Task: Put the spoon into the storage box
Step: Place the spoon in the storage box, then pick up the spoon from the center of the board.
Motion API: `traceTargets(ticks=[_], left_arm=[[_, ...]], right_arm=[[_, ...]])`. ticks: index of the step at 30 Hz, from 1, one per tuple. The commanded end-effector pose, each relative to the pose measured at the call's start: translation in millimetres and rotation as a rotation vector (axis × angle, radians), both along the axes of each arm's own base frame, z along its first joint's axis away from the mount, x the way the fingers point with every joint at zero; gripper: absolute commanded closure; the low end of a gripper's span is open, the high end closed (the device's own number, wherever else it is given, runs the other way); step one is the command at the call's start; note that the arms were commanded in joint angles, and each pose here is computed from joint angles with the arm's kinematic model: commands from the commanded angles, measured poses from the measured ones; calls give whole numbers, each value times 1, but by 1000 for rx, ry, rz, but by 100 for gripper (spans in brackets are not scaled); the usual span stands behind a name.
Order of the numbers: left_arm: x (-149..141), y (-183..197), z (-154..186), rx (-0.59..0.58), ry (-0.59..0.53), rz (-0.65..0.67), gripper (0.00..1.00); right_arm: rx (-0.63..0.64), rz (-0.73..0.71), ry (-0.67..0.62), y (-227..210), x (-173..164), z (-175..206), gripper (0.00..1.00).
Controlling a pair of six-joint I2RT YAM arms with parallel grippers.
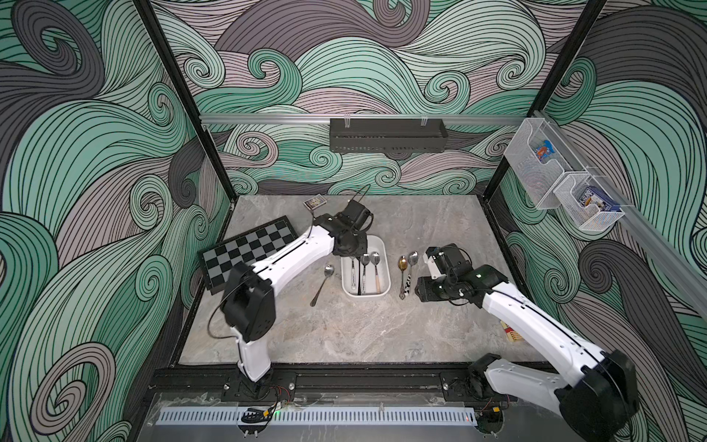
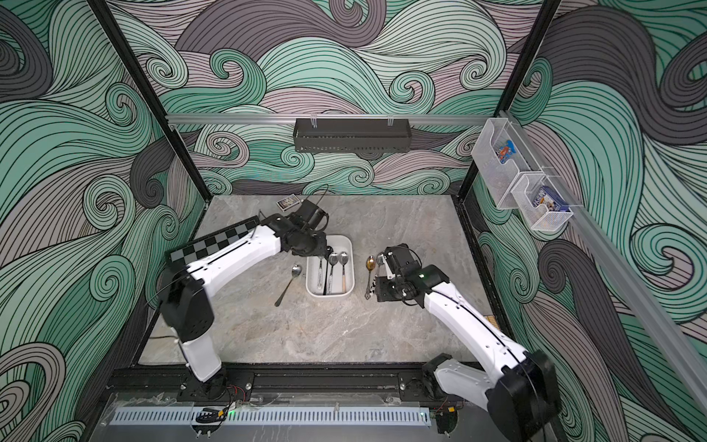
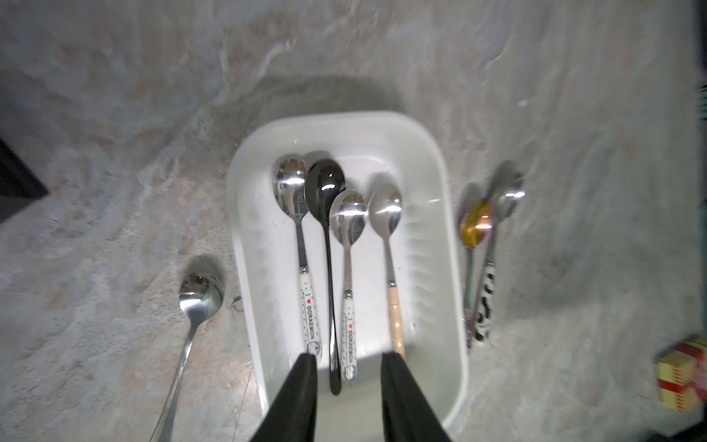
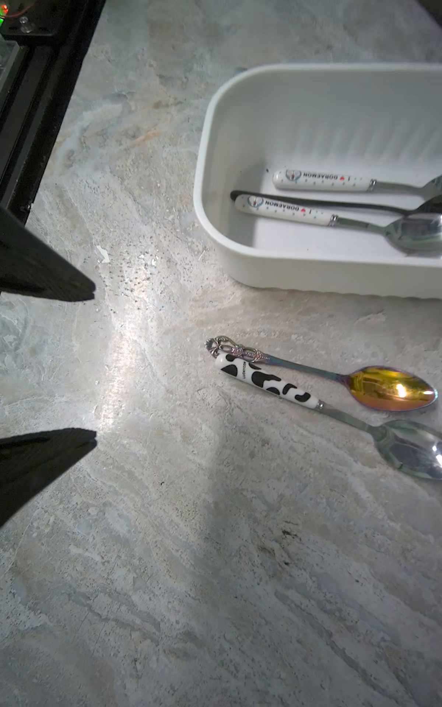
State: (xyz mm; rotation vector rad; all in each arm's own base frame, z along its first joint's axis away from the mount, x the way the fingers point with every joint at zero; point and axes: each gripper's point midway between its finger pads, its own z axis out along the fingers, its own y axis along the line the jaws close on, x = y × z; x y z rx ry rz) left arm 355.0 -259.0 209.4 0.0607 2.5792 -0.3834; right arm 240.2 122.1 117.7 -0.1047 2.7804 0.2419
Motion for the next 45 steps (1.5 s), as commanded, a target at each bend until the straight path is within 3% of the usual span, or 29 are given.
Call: traceTargets(ticks=[1, 4, 7, 12, 16, 27, 32, 41, 45], left_arm=[[-32, 40, 43, 38, -99, 4, 63], [-64, 78, 65, 34, -189, 35, 60], [-97, 114, 78, 25, -256, 65, 49], [-141, 161, 68, 63, -260, 118, 46], [-159, 176, 60, 57, -260, 127, 45], [-163, 180, 43, 75, -248, 128, 44], [-160, 176, 29, 69, -225, 137, 44], [-149, 159, -4, 53, -158, 137, 44], [-145, 158, -16, 84, -119, 149, 45]], right_arm=[[-26, -60, -7, -2, 27, -2, 43], [-55, -75, 32, 1, 45, -16, 45], [-72, -85, 70, 9, 61, -30, 47], [-96, -109, 128, 15, 77, -54, 48], [-144, -128, 171, 13, 83, -77, 49], [-191, -142, 225, 9, 84, -114, 57], [-194, -141, 232, 9, 82, -120, 66], [-150, -139, 142, 8, 85, -90, 85], [-132, -122, 84, 7, 86, -67, 87]])
